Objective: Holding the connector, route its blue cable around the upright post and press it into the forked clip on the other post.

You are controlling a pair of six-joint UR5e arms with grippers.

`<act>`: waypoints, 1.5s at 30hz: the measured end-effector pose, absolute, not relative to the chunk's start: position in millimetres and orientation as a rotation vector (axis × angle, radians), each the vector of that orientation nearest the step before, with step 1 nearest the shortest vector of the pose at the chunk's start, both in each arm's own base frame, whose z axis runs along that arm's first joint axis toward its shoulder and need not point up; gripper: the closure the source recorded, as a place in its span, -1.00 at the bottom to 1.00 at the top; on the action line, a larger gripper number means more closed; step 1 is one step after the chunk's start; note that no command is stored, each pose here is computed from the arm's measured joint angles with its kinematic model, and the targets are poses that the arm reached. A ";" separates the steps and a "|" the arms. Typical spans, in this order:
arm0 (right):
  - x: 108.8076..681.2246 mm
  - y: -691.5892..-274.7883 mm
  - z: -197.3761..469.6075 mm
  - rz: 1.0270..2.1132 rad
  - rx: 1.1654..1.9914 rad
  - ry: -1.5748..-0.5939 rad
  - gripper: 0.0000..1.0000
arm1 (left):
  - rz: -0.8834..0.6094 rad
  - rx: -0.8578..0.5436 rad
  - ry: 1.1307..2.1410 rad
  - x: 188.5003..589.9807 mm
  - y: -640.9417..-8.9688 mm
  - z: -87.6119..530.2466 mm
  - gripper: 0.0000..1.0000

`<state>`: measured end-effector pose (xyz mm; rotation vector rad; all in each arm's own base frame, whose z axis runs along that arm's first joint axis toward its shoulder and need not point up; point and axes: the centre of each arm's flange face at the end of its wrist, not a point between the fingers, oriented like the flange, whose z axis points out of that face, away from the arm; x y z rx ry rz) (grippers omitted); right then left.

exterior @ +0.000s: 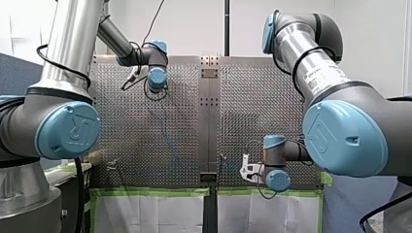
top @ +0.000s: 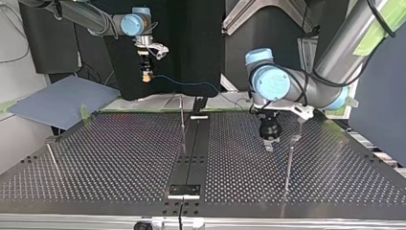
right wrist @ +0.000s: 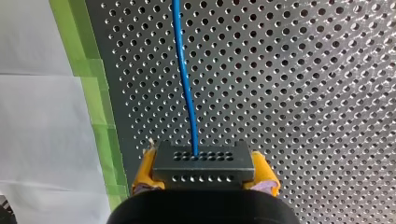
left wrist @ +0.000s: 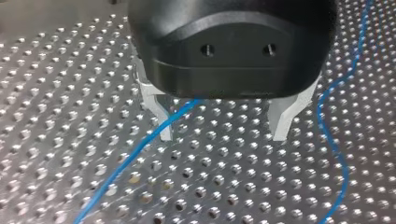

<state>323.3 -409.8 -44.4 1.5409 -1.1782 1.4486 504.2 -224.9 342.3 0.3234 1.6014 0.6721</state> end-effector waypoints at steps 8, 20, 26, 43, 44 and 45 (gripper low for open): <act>323.8 -409.2 -44.5 1.448 1.543 -1.177 0.97 | 0.674 0.333 1.617 495.8 -224.1 319.8 -0.98; 326.7 -406.8 -44.4 1.451 1.550 -1.171 0.97 | 0.683 0.386 1.653 500.0 -236.5 275.2 -0.98; 327.6 -406.1 -44.4 1.452 1.552 -1.169 0.97 | 0.679 0.407 1.667 506.9 -245.0 245.1 -0.98; 330.7 -403.4 -44.6 1.456 1.560 -1.165 0.97 | 0.672 0.435 1.716 510.6 -250.2 174.8 -0.98; 330.9 -403.2 -44.6 1.456 1.560 -1.165 0.97 | 0.671 0.435 1.717 510.5 -250.2 174.0 -0.98; 331.0 -403.1 -44.6 1.457 1.561 -1.165 0.97 | 0.671 0.435 1.719 510.3 -250.2 172.8 -0.98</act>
